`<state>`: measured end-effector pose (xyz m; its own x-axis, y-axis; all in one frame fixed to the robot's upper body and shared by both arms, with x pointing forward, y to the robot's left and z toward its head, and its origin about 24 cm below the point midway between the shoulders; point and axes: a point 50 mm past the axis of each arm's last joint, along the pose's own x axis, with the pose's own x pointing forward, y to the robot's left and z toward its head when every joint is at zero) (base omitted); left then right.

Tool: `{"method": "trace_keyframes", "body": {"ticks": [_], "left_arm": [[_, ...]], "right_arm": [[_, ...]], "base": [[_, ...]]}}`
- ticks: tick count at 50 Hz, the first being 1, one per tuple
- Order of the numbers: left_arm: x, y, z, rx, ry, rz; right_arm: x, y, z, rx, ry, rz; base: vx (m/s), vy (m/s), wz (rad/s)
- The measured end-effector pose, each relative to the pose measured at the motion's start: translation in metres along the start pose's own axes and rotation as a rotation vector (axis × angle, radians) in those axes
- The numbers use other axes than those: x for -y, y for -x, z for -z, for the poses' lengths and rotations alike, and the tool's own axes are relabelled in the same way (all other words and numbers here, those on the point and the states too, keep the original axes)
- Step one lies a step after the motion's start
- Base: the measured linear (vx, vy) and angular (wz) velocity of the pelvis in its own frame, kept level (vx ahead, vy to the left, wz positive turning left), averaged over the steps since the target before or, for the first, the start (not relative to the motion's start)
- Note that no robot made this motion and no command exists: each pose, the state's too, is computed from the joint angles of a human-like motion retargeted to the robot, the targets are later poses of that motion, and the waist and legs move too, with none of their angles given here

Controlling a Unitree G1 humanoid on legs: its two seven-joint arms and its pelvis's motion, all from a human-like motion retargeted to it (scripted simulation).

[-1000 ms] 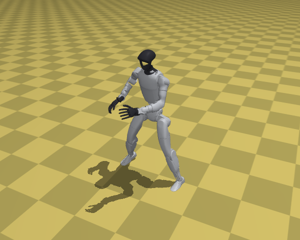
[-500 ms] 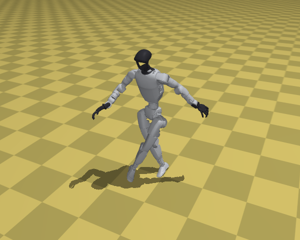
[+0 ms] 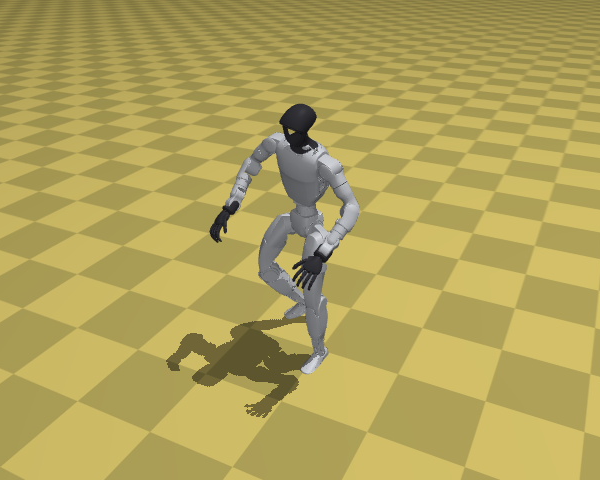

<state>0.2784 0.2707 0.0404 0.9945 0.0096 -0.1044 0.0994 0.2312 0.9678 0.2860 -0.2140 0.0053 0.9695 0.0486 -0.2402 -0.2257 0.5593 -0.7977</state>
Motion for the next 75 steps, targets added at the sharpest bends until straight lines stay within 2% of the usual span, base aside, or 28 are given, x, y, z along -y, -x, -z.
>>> {"method": "trace_keyframes", "body": {"ticks": [3,5,7,10,13,16,18,20,22,25,27,30,33,35,40,45,50,55,58,62,65,68,72,75], "left_arm": [[-0.070,-0.020,-0.074,0.344,0.143,-0.272],[-0.112,-0.019,-0.103,0.473,0.309,-0.438],[-0.146,-0.009,-0.114,0.544,0.373,-0.621],[-0.185,0.009,-0.120,0.612,0.299,-0.878],[-0.192,0.017,-0.111,0.575,0.241,-1.004],[-0.153,0.019,-0.078,0.410,0.281,-0.909],[-0.107,0.024,-0.051,0.253,0.371,-0.777],[-0.061,0.032,-0.023,0.107,0.284,-0.579],[-0.008,0.044,0.000,-0.053,0.258,-0.376],[0.073,0.069,0.021,-0.318,0.330,-0.102],[0.123,0.096,0.029,-0.510,0.439,0.079],[0.180,0.147,0.034,-0.743,0.578,0.372],[0.205,0.198,0.041,-0.800,0.535,0.663],[0.209,0.227,0.048,-0.806,0.477,0.788],[0.210,0.282,0.062,-1.088,0.599,0.722],[0.209,0.314,0.067,-1.284,0.628,0.691],[0.203,0.304,0.080,-1.244,0.589,0.759],[0.189,0.260,0.092,-1.106,0.625,0.708],[0.158,0.206,0.105,-0.916,0.605,0.628],[0.082,0.123,0.120,-0.653,0.416,0.436],[0.016,0.074,0.118,-0.522,0.217,0.212],[-0.035,0.029,0.097,-0.396,0.087,-0.016],[-0.070,-0.023,0.038,-0.172,0.118,-0.174],[-0.082,-0.049,-0.026,0.039,0.207,-0.252]], "right_arm": [[-0.057,0.049,0.067,-0.285,-0.052,-0.147],[-0.089,0.088,0.103,-0.502,-0.092,-0.220],[-0.114,0.134,0.132,-0.714,-0.153,-0.256],[-0.145,0.205,0.156,-1.003,-0.294,-0.264],[-0.163,0.253,0.166,-1.192,-0.324,-0.306],[-0.157,0.266,0.177,-1.211,-0.135,-0.428],[-0.143,0.253,0.183,-1.164,-0.044,-0.376],[-0.127,0.233,0.183,-1.107,-0.125,-0.234],[-0.113,0.212,0.179,-1.048,-0.306,-0.059],[-0.088,0.175,0.169,-0.936,-0.474,0.104],[-0.069,0.145,0.162,-0.851,-0.437,0.128],[-0.040,0.098,0.149,-0.730,-0.252,0.094],[-0.014,0.063,0.130,-0.619,-0.118,0.114],[0.002,0.049,0.116,-0.549,-0.141,0.201],[0.022,0.041,0.083,-0.374,-0.533,0.382],[0.025,0.038,0.062,-0.261,-0.737,0.314],[0.021,0.015,0.044,-0.224,-0.697,0.187],[0.029,-0.016,0.033,-0.258,-0.497,0.190],[0.037,-0.022,0.035,-0.268,-0.370,0.179],[0.032,-0.006,0.063,-0.342,-0.335,0.121],[0.011,0.029,0.104,-0.488,-0.377,0.070],[-0.011,0.089,0.153,-0.706,-0.431,0.093],[-0.032,0.203,0.212,-1.091,-0.547,0.186],[-0.042,0.289,0.232,-1.389,-0.744,0.400]], "base": [[0.24,-0.63,1.04],[0.19,-0.70,0.90],[0.16,-0.76,1.18],[0.08,-0.83,1.24],[-0.01,-0.73,0.32],[0.03,-0.48,-0.77],[0.13,-0.33,-0.85],[0.17,-0.23,-0.60],[0.15,-0.10,-0.46],[0.07,0.00,-0.35],[0.05,0.05,-0.34],[0.02,0.13,-0.30],[0.00,0.22,-0.21],[0.00,0.28,0.07],[-0.02,0.40,0.65],[-0.09,0.70,0.39],[-0.21,0.60,-0.81],[-0.24,0.50,-0.18],[-0.18,0.44,1.41],[-0.13,0.41,1.98],[0.07,0.49,2.82],[0.28,0.52,3.74],[0.53,0.82,4.93],[0.65,0.97,3.70]]}}
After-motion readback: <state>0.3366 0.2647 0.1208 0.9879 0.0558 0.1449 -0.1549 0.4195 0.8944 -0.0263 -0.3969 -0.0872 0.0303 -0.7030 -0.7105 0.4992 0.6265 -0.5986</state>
